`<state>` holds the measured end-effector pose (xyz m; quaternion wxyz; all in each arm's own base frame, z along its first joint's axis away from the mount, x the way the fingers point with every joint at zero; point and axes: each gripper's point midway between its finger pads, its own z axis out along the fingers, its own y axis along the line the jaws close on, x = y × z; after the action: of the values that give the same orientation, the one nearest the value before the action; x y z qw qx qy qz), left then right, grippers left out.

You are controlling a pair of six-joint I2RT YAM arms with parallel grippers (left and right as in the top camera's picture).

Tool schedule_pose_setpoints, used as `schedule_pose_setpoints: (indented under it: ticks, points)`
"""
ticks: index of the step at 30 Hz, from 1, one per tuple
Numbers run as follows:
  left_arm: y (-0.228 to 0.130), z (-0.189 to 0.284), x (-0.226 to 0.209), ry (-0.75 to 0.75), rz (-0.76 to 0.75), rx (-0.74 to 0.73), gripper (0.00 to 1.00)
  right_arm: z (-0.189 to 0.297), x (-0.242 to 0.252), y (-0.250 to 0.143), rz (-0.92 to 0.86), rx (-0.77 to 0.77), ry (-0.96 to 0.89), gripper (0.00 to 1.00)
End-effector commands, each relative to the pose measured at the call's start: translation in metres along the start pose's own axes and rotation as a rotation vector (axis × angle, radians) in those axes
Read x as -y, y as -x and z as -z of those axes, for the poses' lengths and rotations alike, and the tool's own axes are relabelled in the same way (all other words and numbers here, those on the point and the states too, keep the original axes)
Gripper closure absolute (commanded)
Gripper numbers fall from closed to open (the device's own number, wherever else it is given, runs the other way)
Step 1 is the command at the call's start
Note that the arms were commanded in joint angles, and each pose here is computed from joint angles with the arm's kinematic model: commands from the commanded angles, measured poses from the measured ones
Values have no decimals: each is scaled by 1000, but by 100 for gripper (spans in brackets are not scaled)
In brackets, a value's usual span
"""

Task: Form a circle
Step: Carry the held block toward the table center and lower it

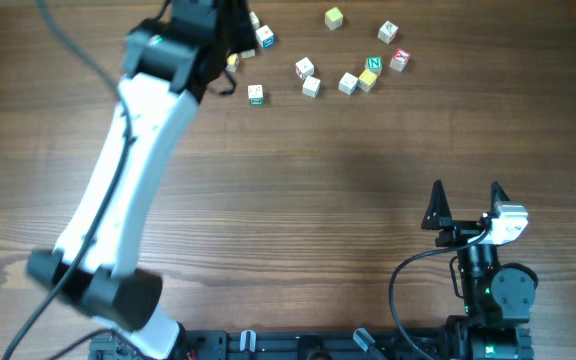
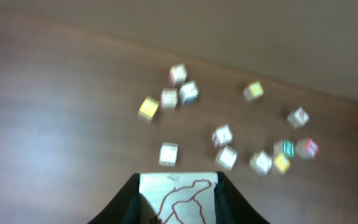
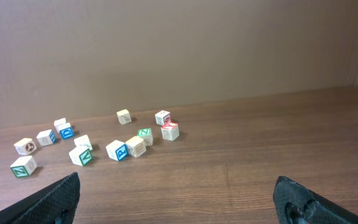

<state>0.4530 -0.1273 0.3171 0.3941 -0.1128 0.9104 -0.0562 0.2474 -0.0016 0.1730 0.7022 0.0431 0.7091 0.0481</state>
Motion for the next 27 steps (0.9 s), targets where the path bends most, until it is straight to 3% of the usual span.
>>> schedule_pose_setpoints:
  ticks: [1,6,12,19,23,27]
  points:
    - [-18,57,-12,7,94,-45,94,0,-4,1,15,6,21,0]
    - [-74,66,-26,113,113,-234,96,0,-4,1,15,6,21,0]
    - [-156,13,-25,222,159,-376,96,0,-4,1,15,6,21,0]
    - [-254,-64,-4,148,218,-353,93,0,-4,1,15,6,21,0]
    - [-277,-87,9,68,220,-311,89,0,-4,1,15,6,21,0]
    - [-297,-109,3,119,237,-327,89,0,-4,1,15,6,21,0]
